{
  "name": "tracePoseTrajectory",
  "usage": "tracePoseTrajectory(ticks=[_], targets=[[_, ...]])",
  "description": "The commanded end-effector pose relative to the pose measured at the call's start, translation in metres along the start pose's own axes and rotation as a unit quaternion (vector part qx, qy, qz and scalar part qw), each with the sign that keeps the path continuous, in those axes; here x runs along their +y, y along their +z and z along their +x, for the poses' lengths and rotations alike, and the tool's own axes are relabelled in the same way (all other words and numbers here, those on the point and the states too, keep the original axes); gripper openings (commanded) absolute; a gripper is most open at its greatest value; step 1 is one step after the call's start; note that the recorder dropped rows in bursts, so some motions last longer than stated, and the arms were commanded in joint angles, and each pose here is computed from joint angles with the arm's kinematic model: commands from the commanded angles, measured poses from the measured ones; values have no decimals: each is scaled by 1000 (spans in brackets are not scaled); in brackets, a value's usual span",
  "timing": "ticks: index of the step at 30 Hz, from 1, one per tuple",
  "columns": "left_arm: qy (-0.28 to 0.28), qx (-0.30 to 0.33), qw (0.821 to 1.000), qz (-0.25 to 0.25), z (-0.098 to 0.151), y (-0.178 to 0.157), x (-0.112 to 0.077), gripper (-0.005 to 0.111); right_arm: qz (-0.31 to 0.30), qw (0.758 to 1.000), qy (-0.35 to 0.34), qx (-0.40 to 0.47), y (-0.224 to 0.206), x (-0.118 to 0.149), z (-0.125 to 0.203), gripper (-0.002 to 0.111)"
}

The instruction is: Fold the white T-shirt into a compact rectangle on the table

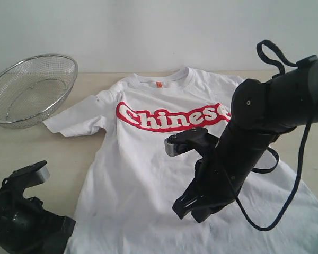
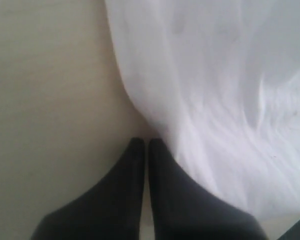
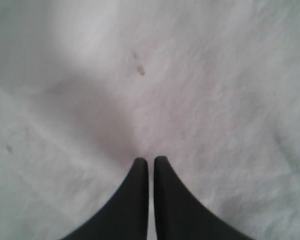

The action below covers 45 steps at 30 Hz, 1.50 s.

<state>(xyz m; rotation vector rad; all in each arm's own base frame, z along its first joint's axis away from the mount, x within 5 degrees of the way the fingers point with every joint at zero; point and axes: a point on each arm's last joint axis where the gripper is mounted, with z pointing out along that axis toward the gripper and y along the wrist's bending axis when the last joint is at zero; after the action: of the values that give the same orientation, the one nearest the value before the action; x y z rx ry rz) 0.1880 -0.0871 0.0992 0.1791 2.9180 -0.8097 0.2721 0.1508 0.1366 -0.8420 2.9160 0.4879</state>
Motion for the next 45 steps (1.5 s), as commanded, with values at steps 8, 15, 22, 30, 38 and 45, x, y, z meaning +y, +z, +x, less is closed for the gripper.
tracePoseTrajectory(ticks=[8, 15, 22, 30, 38, 45], targets=[[84, 47, 987, 126, 12, -2, -21, 5, -1, 1000, -3, 29, 14, -5, 4, 0], [86, 54, 980, 173, 14, -4, -29, 5, 1, 1000, -2, 28, 16, -5, 4, 0], [41, 33, 993, 105, 9, -1, -19, 5, -1, 1000, -2, 31, 15, -5, 4, 0], [4, 3, 999, -33, 5, -11, 0, 5, -1, 1000, -3, 31, 15, -5, 4, 0], [15, 104, 994, -1, 23, -12, -6, 5, -1, 999, -10, 31, 15, -5, 4, 0], [15, 125, 992, 16, 27, -13, -9, 5, -2, 999, -12, 32, 15, -5, 5, 0]])
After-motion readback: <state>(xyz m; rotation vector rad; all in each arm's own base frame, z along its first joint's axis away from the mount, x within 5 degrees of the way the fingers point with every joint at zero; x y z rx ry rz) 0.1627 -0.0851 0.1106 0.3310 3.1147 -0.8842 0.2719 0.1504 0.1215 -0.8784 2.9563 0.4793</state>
